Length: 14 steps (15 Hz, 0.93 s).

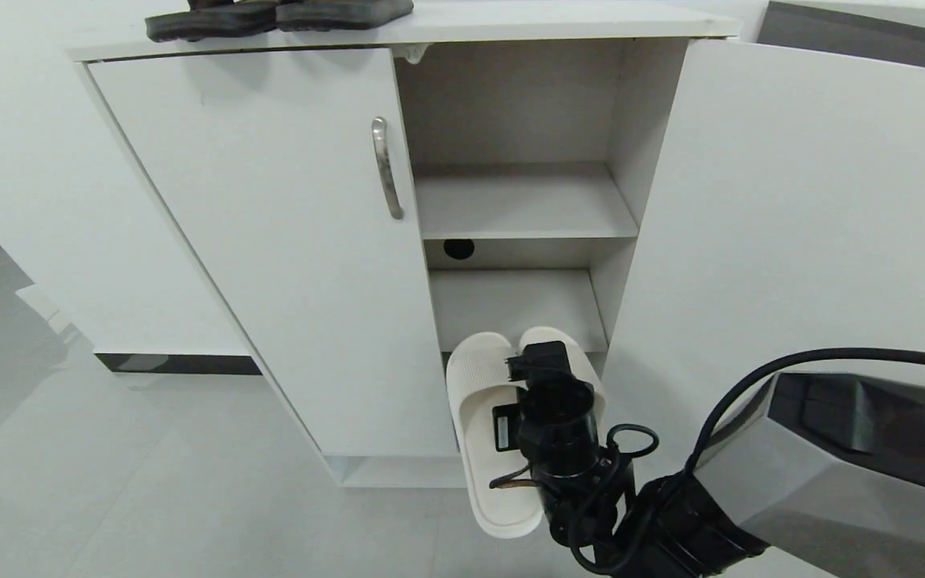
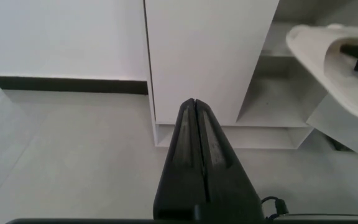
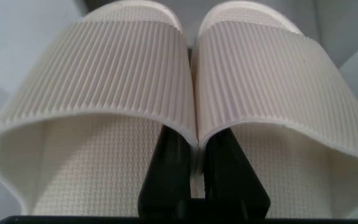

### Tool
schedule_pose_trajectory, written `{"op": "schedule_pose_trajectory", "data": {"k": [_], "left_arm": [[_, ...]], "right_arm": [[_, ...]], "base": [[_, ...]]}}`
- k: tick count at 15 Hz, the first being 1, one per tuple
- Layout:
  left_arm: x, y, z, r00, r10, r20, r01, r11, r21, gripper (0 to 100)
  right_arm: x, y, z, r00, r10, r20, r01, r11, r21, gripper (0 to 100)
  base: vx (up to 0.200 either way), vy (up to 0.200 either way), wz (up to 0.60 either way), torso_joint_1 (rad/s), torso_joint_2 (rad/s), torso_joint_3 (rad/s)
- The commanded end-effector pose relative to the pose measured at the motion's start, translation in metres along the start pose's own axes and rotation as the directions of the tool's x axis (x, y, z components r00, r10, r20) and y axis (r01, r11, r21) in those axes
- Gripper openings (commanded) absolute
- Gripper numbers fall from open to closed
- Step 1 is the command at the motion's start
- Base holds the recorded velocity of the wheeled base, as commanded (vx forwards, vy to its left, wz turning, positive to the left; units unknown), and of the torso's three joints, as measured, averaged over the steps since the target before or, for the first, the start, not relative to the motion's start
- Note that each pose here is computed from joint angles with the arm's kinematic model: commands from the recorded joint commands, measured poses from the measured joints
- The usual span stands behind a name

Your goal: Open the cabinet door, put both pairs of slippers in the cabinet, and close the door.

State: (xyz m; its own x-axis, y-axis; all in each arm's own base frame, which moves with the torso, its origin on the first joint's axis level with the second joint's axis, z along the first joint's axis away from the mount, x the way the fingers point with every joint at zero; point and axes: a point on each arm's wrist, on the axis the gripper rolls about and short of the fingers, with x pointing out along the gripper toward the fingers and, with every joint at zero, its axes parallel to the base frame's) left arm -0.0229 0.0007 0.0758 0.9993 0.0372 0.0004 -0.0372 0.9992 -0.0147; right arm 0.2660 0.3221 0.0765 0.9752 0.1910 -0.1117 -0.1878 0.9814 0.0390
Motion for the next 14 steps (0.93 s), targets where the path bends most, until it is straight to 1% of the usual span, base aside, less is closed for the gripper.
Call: {"op": "schedule_pose_trajectory", "data": {"k": [1, 2, 4, 6, 7, 9, 10, 13, 14], "left_arm": [[0.000, 0.000, 0.000, 1.000, 0.001, -0.002, -0.001, 1.000, -0.002, 0], [0.000, 0.000, 0.000, 1.000, 0.001, -0.002, -0.001, 1.000, -0.002, 0], [0.000, 0.000, 0.000, 1.000, 0.001, -0.003, -0.001, 1.000, -0.002, 0], [0.000, 0.000, 0.000, 1.000, 0.001, 0.000, -0.001, 1.000, -0.001, 0], [0.000, 0.000, 0.000, 1.000, 0.001, -0.002, -0.001, 1.000, -0.002, 0], [0.000, 0.000, 0.000, 1.000, 0.001, -0.002, -0.001, 1.000, -0.002, 0], [0.000, 0.000, 0.000, 1.000, 0.001, -0.002, -0.001, 1.000, -0.002, 0], [0.000, 0.000, 0.000, 1.000, 0.001, 0.000, -0.001, 1.000, -0.004, 0], [0.000, 0.000, 0.000, 1.000, 0.001, -0.002, -0.001, 1.000, -0.004, 0]], "right_arm": [[0.012, -0.004, -0.017, 0.997, -0.036, 0.061, 0.038, 0.999, -0.037, 0], [0.015, -0.006, -0.016, 0.995, -0.054, 0.085, 0.059, 0.997, -0.055, 0], [0.019, -0.007, -0.011, 0.993, -0.072, 0.095, 0.077, 0.996, -0.055, 0], [0.024, -0.007, -0.004, 0.994, -0.084, 0.076, 0.089, 0.994, -0.068, 0], [0.027, -0.004, 0.001, 0.994, -0.085, 0.074, 0.089, 0.995, -0.041, 0], [0.029, -0.004, 0.001, 0.994, -0.086, 0.069, 0.088, 0.996, -0.034, 0], [0.029, -0.004, 0.000, 0.994, -0.087, 0.067, 0.090, 0.995, -0.036, 0], [0.040, -0.017, -0.005, 0.990, -0.130, 0.050, 0.133, 0.990, -0.048, 0], [0.042, -0.018, -0.004, 0.989, -0.138, 0.051, 0.140, 0.989, -0.046, 0]], "base": [[0.000, 0.000, 0.00, 0.002, 0.00, -0.193], [0.000, 0.000, 0.00, 0.002, 0.00, -0.193], [0.000, 0.000, 0.00, 0.002, 0.00, -0.198], [0.000, 0.000, 0.00, 0.010, 0.01, -0.127], [0.000, 0.000, 0.00, 0.000, 0.00, 0.000], [0.000, 0.000, 0.00, 0.000, 0.00, 0.000], [0.000, 0.200, 0.00, 0.007, 0.00, -0.007], [0.000, 0.000, 0.00, 0.000, 0.00, 0.000], [0.000, 0.000, 0.00, 0.000, 0.00, 0.000]]}}
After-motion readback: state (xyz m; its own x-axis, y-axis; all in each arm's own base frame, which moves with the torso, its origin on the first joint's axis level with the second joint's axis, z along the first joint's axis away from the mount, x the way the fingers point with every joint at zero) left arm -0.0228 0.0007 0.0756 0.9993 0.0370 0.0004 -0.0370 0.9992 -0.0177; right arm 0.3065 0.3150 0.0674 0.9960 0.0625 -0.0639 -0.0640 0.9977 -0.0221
